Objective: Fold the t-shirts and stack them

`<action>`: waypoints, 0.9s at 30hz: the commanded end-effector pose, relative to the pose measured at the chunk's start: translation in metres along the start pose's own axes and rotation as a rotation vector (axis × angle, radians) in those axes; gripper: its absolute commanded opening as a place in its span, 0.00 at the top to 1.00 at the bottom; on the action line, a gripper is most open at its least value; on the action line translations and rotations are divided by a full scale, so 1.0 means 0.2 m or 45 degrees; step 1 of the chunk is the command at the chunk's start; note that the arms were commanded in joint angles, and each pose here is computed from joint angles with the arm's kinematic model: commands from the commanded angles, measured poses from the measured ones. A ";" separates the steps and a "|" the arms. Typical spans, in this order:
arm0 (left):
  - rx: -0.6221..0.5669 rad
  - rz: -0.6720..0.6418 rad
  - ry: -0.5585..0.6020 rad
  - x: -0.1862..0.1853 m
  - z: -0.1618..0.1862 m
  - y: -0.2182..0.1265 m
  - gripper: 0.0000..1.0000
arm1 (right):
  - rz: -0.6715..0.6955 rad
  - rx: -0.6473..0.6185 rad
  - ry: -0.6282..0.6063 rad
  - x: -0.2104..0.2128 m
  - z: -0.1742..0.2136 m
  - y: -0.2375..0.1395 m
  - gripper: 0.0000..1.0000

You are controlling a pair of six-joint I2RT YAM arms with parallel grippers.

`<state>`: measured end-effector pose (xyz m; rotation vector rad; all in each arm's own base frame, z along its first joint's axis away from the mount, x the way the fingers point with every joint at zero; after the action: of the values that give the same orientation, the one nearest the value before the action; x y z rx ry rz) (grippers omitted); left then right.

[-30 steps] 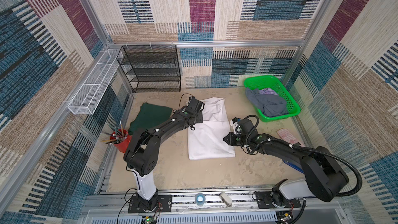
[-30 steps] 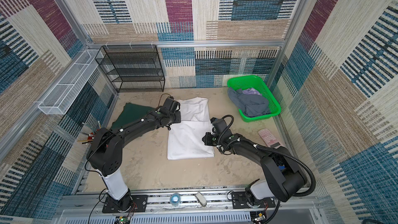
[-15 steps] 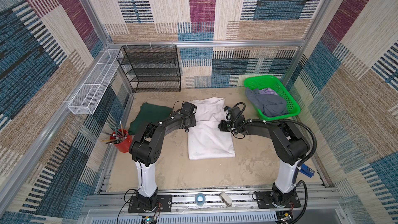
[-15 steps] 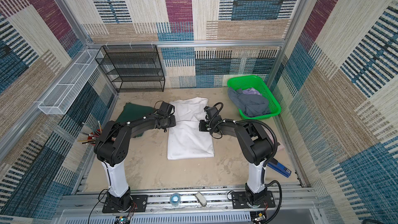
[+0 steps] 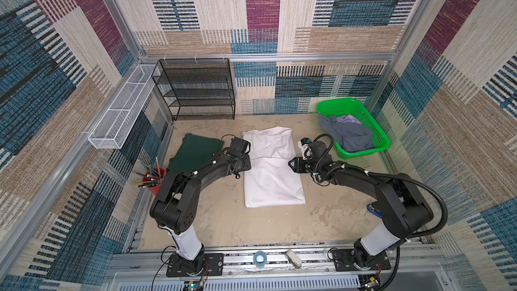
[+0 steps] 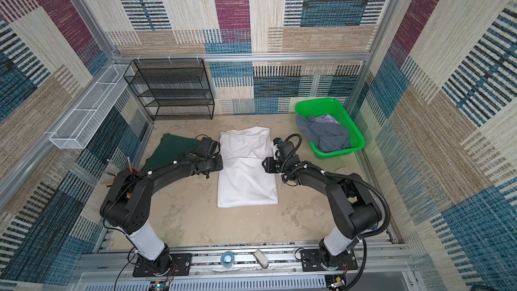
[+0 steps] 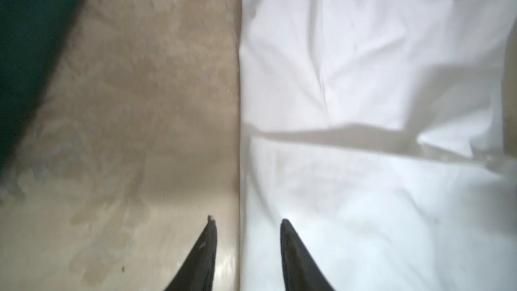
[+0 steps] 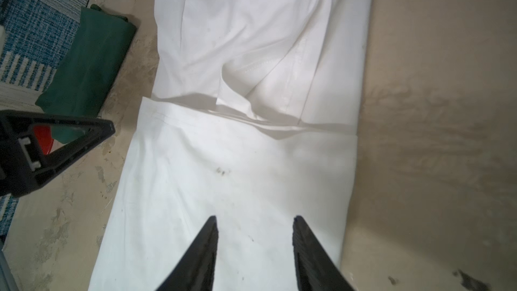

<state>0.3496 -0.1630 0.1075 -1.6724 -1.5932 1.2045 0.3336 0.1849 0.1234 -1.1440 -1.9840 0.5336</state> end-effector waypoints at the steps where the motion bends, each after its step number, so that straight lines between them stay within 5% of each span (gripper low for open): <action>1: 0.273 0.068 -0.043 0.00 0.29 -0.06 0.58 | 0.017 0.169 0.092 -0.03 0.21 -0.07 0.49; 8: 0.459 -0.027 0.052 -0.03 0.66 -0.22 0.51 | 0.065 0.347 0.239 -0.06 0.57 -0.23 0.43; 14: 0.461 -0.168 0.048 0.06 0.74 -0.26 0.51 | 0.025 0.423 0.266 -0.05 0.67 -0.26 0.42; 19: 0.438 -0.127 0.019 0.08 0.78 -0.24 0.49 | 0.006 0.438 0.265 -0.04 0.69 -0.23 0.44; 21: 0.437 -0.088 0.011 0.06 0.78 -0.22 0.47 | 0.010 0.458 0.267 -0.05 0.69 -0.20 0.55; 25: 0.431 -0.049 0.004 0.02 0.77 -0.18 0.49 | 0.033 0.486 0.273 -0.05 0.67 -0.18 0.93; 27: 0.437 -0.050 0.008 0.02 0.78 -0.16 0.63 | 0.028 0.461 0.264 -0.04 0.66 -0.19 1.00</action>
<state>0.1936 -0.1776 0.0677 -1.3866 -1.3251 1.3330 0.2153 0.1647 0.0648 -0.9371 -1.6396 0.6993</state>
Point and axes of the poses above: each gripper's point midway between its finger pads, its own y axis out along the fingers, its own x axis along the line the jaws close on, z = x × y, the point moved 5 cm from there along -y, back along the fingers, and after that the axes turned 3 degrees about -y, right-handed, at the moved point
